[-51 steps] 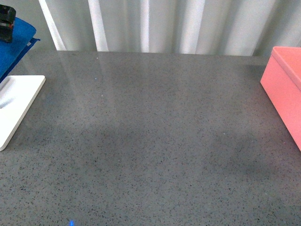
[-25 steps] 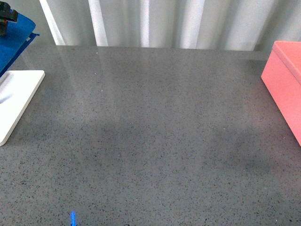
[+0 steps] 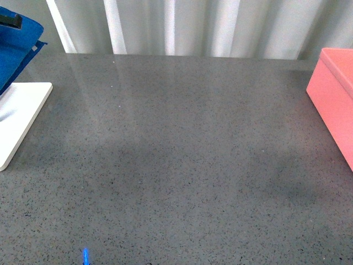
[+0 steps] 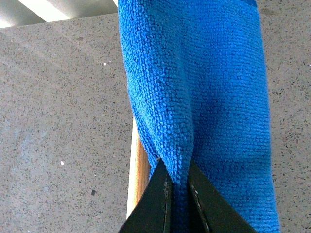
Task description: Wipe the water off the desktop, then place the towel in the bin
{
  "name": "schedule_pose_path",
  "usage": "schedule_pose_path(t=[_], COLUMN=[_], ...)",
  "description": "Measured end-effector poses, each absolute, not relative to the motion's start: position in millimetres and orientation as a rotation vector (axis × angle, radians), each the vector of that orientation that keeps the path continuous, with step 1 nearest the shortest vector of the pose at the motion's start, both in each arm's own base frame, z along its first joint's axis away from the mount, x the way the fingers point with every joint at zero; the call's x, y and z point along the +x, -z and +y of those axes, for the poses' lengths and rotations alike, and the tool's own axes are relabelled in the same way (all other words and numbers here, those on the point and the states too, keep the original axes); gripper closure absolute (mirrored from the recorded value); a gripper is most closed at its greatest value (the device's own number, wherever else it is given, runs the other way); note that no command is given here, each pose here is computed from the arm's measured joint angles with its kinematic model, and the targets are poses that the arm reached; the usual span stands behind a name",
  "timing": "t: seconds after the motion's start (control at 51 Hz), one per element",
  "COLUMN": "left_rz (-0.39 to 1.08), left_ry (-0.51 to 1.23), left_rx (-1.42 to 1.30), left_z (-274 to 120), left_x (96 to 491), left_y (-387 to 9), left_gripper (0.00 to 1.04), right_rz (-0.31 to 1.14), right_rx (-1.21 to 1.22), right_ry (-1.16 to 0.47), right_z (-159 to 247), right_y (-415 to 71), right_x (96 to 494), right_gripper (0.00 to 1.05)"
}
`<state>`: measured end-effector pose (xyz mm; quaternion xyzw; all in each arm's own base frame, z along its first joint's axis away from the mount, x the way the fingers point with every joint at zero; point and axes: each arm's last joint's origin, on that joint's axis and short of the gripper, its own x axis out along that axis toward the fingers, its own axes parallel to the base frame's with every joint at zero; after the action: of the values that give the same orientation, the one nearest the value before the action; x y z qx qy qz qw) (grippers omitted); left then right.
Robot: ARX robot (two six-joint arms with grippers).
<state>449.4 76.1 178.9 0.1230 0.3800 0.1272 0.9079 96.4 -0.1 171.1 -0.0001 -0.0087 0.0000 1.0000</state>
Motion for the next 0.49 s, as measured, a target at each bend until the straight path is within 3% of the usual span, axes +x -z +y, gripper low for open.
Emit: schedule_pose_path(t=[0.275,0.491], left_rz=[0.754,0.57], left_ry=[-0.217,-0.175], left_rx=[0.279,0.247], left_z=[75,73], left_x=[442,424], left_y=[-211,-297], left_gripper=[1.01,1.01], right_rz=[-0.017,-0.017], right_rx=[0.0,0.0], right_ry=[0.0,0.0], right_z=[0,0], right_y=[-171,-171], right_x=[96,96], right_gripper=[0.07,0.07])
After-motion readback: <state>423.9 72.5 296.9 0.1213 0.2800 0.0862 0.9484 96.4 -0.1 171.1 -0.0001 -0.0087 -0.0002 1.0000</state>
